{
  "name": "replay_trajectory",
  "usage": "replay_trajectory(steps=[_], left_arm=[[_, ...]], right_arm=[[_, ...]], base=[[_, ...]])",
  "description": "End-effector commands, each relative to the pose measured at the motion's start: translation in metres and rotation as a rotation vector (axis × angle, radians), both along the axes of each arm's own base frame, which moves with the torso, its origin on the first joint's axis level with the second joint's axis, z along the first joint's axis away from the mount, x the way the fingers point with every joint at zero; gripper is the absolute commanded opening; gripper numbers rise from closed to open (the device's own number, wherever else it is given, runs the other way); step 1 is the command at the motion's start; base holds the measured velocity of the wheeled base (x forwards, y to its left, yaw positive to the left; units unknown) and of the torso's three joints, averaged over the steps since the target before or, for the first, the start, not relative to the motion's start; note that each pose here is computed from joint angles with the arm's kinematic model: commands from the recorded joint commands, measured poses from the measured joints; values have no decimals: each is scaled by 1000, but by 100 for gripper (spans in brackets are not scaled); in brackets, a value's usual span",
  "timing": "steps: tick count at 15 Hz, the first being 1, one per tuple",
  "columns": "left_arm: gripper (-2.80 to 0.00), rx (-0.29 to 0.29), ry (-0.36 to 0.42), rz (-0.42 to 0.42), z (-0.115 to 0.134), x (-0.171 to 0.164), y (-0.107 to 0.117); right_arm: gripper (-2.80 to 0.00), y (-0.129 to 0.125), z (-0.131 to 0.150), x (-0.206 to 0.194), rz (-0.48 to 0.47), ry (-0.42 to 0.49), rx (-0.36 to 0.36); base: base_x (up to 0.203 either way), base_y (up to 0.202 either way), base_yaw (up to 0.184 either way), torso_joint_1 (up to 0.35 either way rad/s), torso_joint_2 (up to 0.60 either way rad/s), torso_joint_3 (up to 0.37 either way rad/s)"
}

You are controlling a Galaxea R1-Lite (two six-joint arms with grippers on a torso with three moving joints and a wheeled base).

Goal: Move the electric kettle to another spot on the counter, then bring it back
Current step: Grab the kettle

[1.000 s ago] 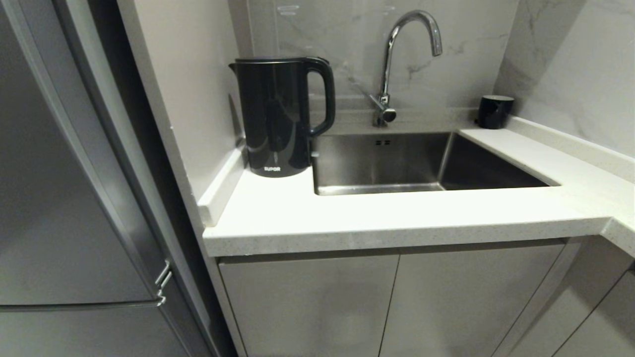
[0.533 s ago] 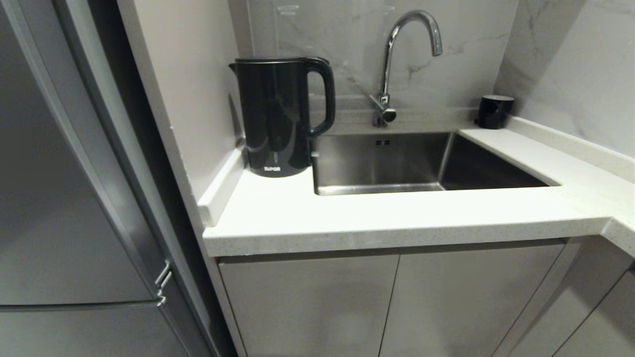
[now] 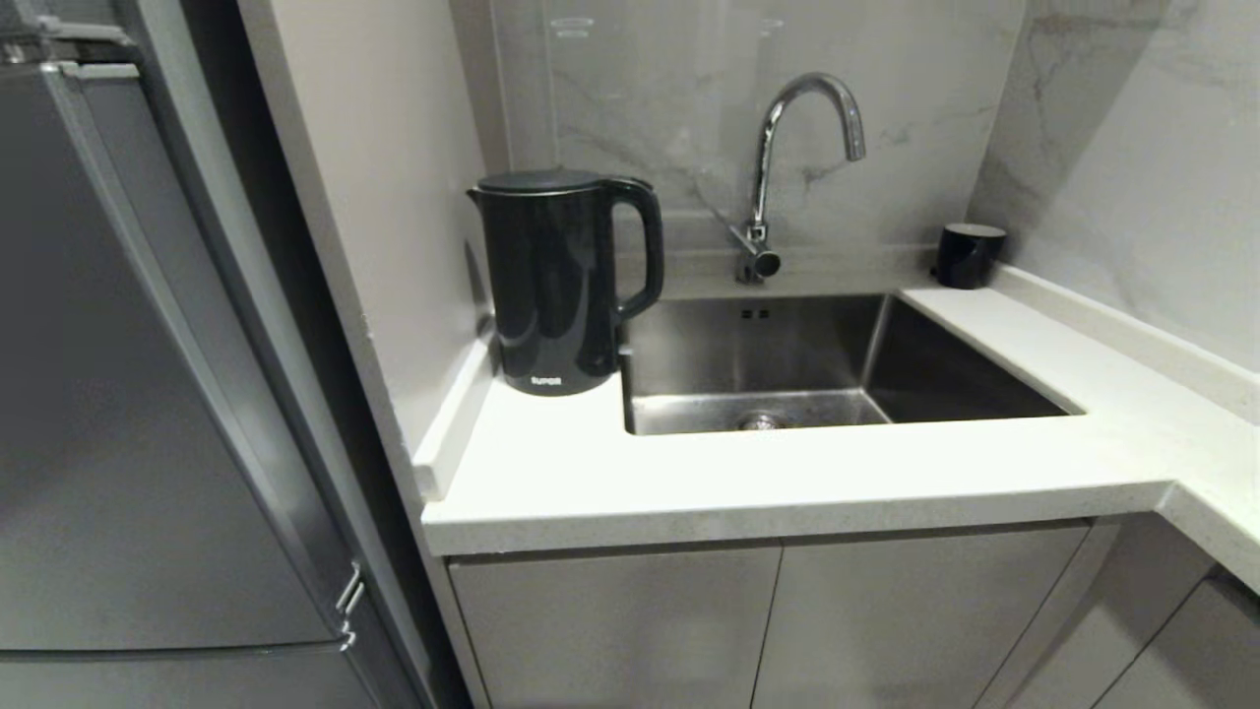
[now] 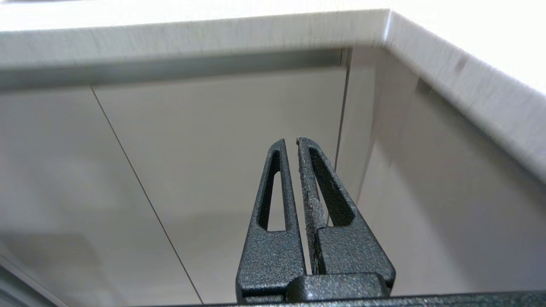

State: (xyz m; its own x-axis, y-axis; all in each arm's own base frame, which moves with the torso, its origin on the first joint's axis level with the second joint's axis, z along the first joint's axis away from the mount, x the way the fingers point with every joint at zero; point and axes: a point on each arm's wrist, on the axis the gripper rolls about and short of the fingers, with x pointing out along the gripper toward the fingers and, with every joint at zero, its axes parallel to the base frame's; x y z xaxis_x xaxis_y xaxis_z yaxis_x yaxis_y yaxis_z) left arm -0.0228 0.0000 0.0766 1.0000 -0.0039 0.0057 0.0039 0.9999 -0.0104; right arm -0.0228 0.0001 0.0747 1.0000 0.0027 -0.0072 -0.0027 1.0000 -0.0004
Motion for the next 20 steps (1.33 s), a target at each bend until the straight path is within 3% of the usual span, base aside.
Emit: replay_trajectory(steps=[1, 20], left_arm=[[-280, 0, 0, 1, 0, 0, 0], [-280, 0, 0, 1, 0, 0, 0]], right_arm=[[-280, 0, 0, 0, 0, 2, 0], [-280, 0, 0, 0, 0, 2, 0]], base=[[0, 0, 0, 105, -482, -388], [0, 0, 0, 161, -514, -360]])
